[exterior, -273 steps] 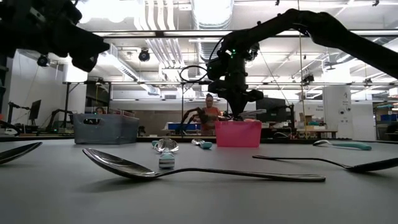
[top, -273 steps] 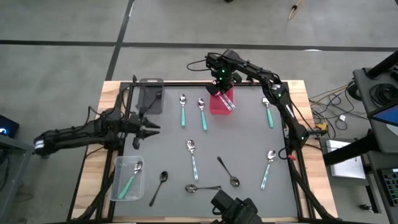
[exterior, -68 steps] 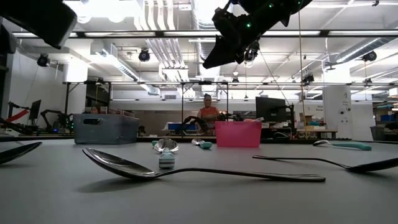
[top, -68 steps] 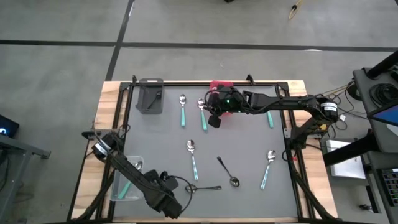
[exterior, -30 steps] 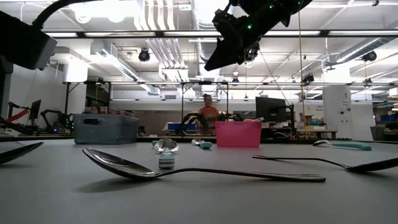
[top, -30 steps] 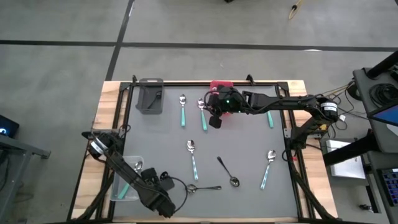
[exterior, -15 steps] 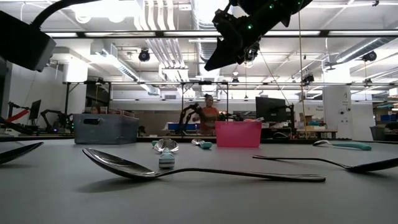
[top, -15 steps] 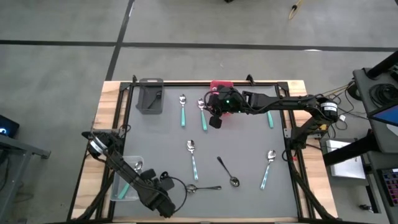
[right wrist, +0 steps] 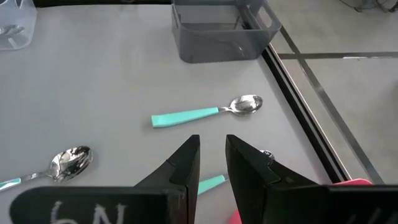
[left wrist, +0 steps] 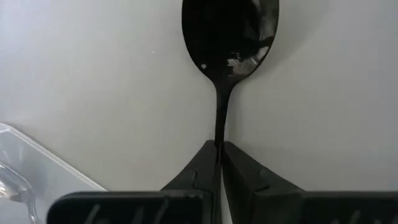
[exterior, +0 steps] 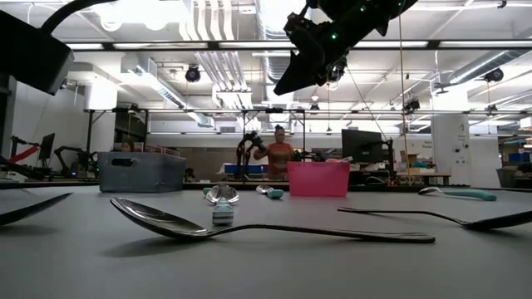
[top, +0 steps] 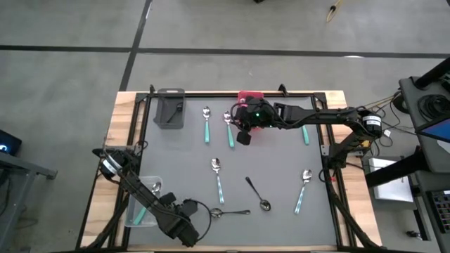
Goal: Sort silverware by color (type)
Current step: Put the black spoon into the black bin
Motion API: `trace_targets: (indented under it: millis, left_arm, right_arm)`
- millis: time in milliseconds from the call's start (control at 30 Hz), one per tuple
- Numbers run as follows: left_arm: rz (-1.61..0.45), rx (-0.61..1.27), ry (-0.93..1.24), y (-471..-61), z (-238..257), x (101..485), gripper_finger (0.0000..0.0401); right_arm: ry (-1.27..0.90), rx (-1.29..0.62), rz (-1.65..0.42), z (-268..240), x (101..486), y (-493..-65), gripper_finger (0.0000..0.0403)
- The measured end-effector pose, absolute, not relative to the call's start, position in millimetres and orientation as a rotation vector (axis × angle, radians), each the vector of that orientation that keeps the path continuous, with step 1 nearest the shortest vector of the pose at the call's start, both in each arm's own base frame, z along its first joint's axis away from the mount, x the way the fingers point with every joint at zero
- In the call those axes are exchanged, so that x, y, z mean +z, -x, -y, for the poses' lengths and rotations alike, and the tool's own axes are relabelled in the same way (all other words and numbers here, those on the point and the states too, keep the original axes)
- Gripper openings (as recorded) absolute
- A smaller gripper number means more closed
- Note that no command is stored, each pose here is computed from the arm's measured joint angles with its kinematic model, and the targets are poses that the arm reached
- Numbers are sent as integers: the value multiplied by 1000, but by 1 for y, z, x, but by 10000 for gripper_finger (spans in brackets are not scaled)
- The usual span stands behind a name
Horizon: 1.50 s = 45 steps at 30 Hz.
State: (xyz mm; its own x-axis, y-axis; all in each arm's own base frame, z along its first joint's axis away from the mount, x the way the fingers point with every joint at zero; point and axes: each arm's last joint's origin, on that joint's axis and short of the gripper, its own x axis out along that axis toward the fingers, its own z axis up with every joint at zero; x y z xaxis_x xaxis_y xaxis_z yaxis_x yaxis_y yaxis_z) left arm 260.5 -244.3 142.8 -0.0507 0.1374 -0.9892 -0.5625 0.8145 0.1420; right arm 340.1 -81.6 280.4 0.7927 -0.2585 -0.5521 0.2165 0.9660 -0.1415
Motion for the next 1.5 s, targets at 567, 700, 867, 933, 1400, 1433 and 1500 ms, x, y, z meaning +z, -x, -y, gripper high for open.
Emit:
trace_targets:
  millis: [567, 700, 867, 933, 1400, 1433, 1500]
  left_arm:
    - [-1183, 601, 406, -260, 218, 231, 0]
    - [-1158, 661, 366, -257, 187, 256, 0]
    - [-1150, 696, 318, -261, 140, 281, 0]
    - [-1150, 721, 290, -262, 118, 291, 0]
    - [-1146, 891, 253, -239, -30, 338, 0]
    - [-1152, 908, 255, -237, -40, 339, 0]
    - [-1165, 942, 259, -231, -60, 340, 0]
  right_arm:
    - [32, -252, -738, 77, 278, -325, 68]
    - [28, -251, -724, 75, 281, -322, 68]
    - [37, -245, -729, 74, 280, -321, 68]
    - [39, -244, -735, 74, 279, -320, 68]
    - [49, -240, -733, 68, 287, -293, 68]
    - [56, -240, -718, 67, 289, -290, 68]
    - [77, -239, -666, 66, 295, -285, 68]
